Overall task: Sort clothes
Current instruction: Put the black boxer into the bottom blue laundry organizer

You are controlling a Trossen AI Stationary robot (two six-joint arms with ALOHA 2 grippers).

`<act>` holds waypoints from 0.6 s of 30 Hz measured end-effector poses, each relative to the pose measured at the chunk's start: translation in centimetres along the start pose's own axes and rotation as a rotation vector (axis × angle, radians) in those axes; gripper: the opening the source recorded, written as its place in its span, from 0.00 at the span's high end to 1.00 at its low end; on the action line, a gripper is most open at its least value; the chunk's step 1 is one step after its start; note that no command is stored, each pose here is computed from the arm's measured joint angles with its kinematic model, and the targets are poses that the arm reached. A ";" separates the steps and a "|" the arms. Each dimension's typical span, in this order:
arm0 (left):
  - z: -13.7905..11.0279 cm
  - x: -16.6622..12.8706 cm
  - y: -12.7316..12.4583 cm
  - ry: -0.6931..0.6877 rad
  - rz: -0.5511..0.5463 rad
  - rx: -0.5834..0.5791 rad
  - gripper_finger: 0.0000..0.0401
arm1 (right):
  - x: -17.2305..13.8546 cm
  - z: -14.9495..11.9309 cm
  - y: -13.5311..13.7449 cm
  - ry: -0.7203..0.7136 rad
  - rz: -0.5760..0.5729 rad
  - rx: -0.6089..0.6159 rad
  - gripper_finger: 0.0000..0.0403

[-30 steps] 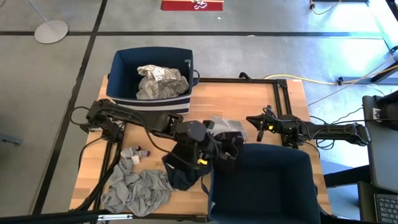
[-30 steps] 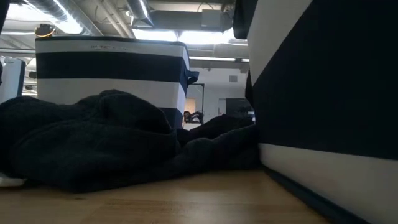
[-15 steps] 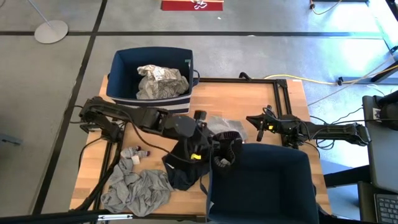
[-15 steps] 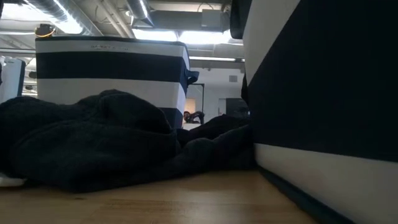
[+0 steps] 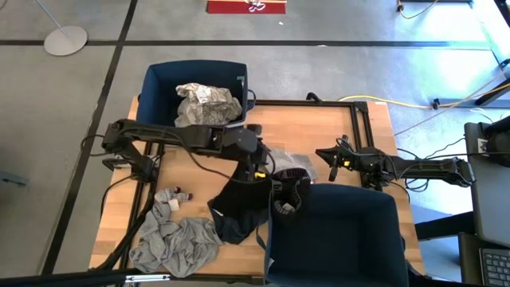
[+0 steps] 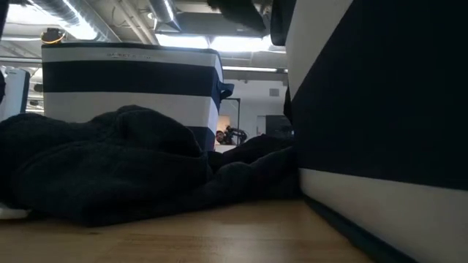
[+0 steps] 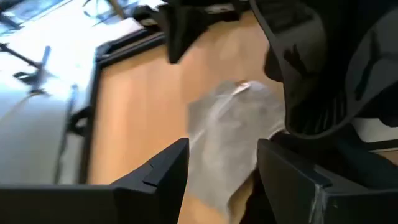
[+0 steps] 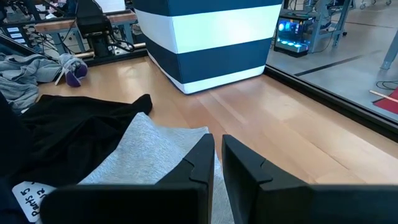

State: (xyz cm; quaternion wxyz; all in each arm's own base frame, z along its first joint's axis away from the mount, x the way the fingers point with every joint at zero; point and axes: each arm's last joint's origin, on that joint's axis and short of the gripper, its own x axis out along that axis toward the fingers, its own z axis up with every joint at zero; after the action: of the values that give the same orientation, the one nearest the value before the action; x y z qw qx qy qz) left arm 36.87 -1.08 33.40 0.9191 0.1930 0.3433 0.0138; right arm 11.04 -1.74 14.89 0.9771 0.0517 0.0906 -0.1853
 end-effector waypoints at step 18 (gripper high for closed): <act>-4.5 5.4 0.2 -0.441 -0.305 0.030 0.55 | 0.0 0.0 -0.1 -0.002 -0.027 0.000 0.91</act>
State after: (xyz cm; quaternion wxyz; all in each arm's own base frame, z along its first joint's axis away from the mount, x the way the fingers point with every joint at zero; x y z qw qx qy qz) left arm 38.13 1.56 26.97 0.9601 0.1510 0.1600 -0.1726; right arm 11.01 -1.81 14.89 0.9746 0.0501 0.0902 -0.1985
